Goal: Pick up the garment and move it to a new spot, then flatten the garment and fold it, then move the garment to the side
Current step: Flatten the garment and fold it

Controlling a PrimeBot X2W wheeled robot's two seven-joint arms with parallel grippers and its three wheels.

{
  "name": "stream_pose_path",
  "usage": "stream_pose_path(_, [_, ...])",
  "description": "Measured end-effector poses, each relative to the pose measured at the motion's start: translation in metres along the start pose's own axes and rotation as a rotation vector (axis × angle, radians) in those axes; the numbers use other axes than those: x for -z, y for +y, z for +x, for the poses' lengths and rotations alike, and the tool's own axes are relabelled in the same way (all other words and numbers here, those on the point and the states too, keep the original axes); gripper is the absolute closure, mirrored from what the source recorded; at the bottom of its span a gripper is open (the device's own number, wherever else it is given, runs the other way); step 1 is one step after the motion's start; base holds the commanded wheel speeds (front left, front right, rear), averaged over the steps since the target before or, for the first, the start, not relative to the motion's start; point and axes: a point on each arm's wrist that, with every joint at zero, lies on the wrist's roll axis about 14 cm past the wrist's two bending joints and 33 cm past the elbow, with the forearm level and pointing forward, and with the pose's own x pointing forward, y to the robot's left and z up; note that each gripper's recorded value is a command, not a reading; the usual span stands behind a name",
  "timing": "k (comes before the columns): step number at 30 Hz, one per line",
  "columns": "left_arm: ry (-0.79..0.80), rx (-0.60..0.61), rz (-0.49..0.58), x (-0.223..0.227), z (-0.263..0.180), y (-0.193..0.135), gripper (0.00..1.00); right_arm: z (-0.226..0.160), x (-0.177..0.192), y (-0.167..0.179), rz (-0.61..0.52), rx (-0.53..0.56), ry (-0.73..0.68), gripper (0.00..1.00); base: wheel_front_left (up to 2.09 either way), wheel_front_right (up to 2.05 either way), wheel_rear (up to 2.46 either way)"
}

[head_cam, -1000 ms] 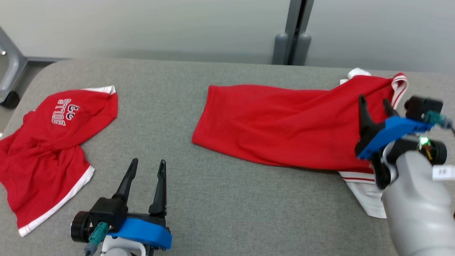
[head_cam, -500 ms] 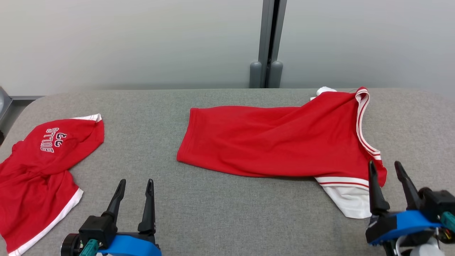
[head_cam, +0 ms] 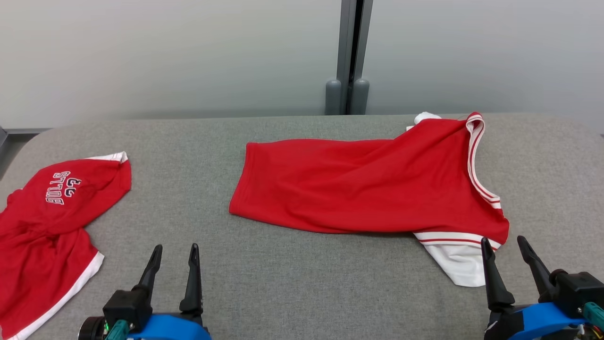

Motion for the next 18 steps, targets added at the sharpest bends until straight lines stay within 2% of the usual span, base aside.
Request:
stream_pose_path(7, [0.050,0.062,0.022,0.003,0.043,-0.012,0.00,0.010,0.012,0.004,0.015,-0.011,0.038,0.00,0.00,0.00,0.00])
stream_pose_path(18, [0.308,0.160,0.073,0.055,0.110,-0.042,0.00,0.016,0.030,-0.006,0.042,0.024,0.090,0.00,0.00,0.00,0.00])
